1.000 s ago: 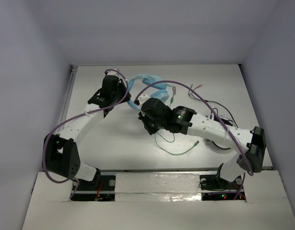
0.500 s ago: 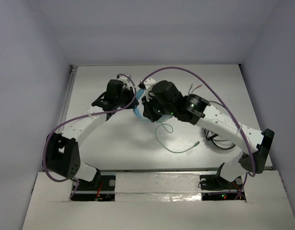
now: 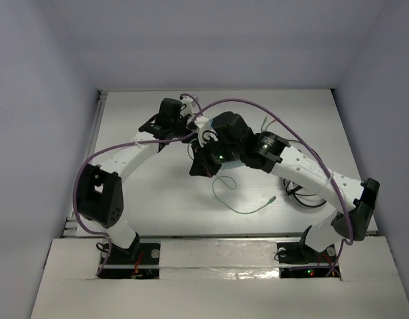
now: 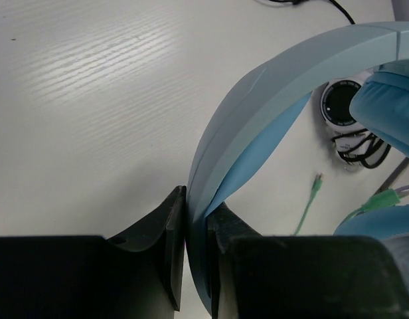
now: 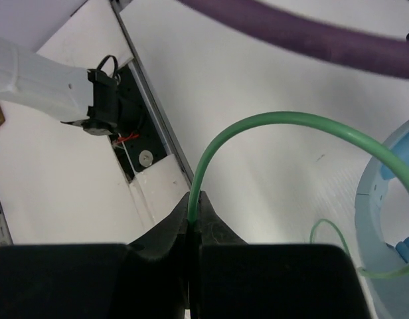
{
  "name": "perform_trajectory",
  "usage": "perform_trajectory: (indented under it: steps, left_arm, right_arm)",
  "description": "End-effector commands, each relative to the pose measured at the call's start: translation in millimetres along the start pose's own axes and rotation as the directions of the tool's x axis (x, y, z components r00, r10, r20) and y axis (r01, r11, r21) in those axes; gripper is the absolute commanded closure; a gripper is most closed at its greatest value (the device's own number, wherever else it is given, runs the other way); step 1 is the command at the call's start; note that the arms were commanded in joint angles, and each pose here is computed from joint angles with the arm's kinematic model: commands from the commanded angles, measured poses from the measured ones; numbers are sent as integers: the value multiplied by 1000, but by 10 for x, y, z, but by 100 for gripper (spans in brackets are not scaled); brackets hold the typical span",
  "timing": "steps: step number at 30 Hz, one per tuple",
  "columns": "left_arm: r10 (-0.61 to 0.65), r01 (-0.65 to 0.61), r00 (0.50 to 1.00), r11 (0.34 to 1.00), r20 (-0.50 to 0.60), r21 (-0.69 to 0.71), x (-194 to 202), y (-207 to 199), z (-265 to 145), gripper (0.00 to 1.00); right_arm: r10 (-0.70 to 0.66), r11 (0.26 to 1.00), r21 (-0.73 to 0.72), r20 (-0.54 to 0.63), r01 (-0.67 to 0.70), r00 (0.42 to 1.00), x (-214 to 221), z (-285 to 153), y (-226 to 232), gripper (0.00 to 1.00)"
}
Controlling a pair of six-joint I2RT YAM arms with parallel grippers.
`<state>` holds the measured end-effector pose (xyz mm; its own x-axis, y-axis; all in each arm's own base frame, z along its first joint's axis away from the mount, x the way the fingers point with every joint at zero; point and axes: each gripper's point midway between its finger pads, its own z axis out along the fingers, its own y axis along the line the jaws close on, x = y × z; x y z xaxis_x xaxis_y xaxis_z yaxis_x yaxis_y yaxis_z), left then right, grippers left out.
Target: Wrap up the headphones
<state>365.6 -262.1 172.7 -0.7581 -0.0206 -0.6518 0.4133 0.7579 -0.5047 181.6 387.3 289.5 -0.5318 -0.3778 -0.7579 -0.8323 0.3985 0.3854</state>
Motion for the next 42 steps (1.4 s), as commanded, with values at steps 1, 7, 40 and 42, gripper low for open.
perform_trajectory:
  steps: [1, 7, 40, 42]
  left_arm:
    - [48, -65, 995, 978, 88, 197, -238, -520, -249, 100]
    - [103, -114, 993, 968, 61, 222, -114, -538, -308, 100]
    - [331, -322, 942, 937, -51, 134, 377, -384, -510, 100]
    - [330, -320, 943, 938, -54, 136, 379, -385, -507, 100]
  right_arm:
    - [-17, 1000, -24, 79, 19, 997, -85, -173, 99, 100]
    - [2, 995, -96, 114, 9, 994, 67, -280, 219, 100]
    - [229, 972, 10, 200, -236, 953, 750, -894, -318, 93]
    - [230, 970, 22, 216, -240, 949, 797, -976, -306, 92]
